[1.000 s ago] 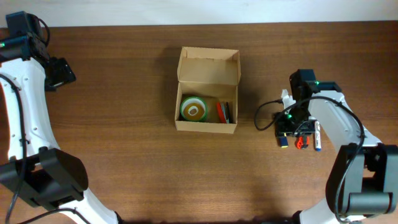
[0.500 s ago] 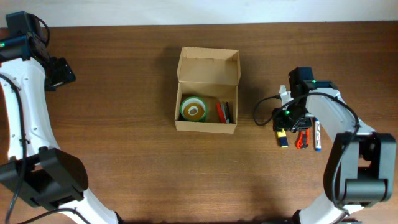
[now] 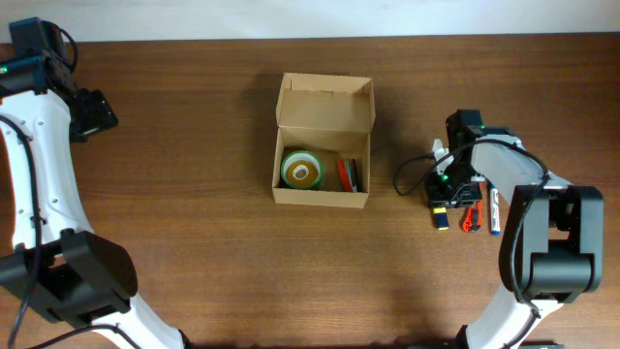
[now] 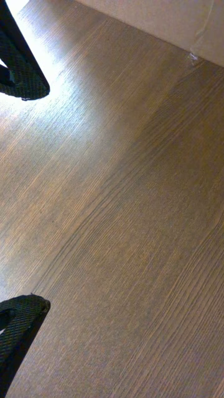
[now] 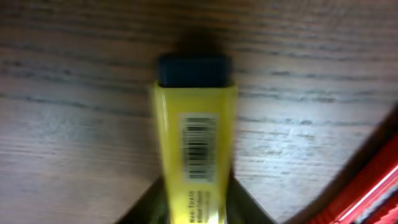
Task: Pack container
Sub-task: 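Move the right gripper to the yellow highlighter and grasp it, then carry the yellow highlighter into the box beside the stapler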
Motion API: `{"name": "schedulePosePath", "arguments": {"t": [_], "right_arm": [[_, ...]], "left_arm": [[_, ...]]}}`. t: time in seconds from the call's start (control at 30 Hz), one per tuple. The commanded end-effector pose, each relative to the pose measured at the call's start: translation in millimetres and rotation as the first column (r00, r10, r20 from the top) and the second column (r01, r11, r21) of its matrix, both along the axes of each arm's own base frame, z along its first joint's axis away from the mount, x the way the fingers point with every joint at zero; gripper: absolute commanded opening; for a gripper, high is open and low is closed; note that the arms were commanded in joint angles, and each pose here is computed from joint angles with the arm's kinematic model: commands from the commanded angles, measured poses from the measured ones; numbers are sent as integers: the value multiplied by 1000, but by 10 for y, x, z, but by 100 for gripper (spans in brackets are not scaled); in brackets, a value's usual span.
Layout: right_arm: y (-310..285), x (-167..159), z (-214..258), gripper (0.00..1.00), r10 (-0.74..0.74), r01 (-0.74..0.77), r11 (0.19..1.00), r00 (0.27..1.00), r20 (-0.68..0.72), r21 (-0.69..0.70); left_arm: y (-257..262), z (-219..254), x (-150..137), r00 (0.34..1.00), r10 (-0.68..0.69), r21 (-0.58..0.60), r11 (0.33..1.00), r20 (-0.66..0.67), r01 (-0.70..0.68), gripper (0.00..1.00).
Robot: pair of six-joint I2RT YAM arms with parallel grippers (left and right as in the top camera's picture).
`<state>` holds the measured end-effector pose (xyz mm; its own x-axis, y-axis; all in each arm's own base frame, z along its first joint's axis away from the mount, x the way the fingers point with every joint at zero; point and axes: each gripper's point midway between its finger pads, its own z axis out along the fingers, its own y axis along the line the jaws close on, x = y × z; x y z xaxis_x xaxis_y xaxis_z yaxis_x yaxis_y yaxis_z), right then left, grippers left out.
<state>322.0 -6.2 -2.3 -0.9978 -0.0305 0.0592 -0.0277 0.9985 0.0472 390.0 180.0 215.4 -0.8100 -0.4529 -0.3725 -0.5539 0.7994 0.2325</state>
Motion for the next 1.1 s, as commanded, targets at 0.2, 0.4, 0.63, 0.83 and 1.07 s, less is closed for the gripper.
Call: {"name": "schedulePosePath", "arguments": {"t": [0.2, 0.4, 0.63, 0.83, 1.07], "right_arm": [[84, 126, 110, 4, -92, 91, 994, 996, 3, 55], [231, 435, 827, 3, -252, 249, 958, 968, 7, 141], [478, 958, 2168, 3, -270, 215, 951, 928, 257, 221], [1028, 980, 2912, 4, -201, 88, 957, 889, 411, 277], [1751, 706, 2734, 4, -27, -46, 982, 925, 378, 181]], "left_arm": [[6, 105, -44, 1000, -9, 7, 1000, 20, 9, 100], [6, 105, -44, 1000, -9, 7, 1000, 20, 9, 100], [6, 105, -44, 1000, -9, 7, 1000, 20, 9, 100], [6, 105, -44, 1000, -9, 7, 1000, 20, 9, 100], [6, 105, -44, 1000, -9, 7, 1000, 20, 9, 100]]}}
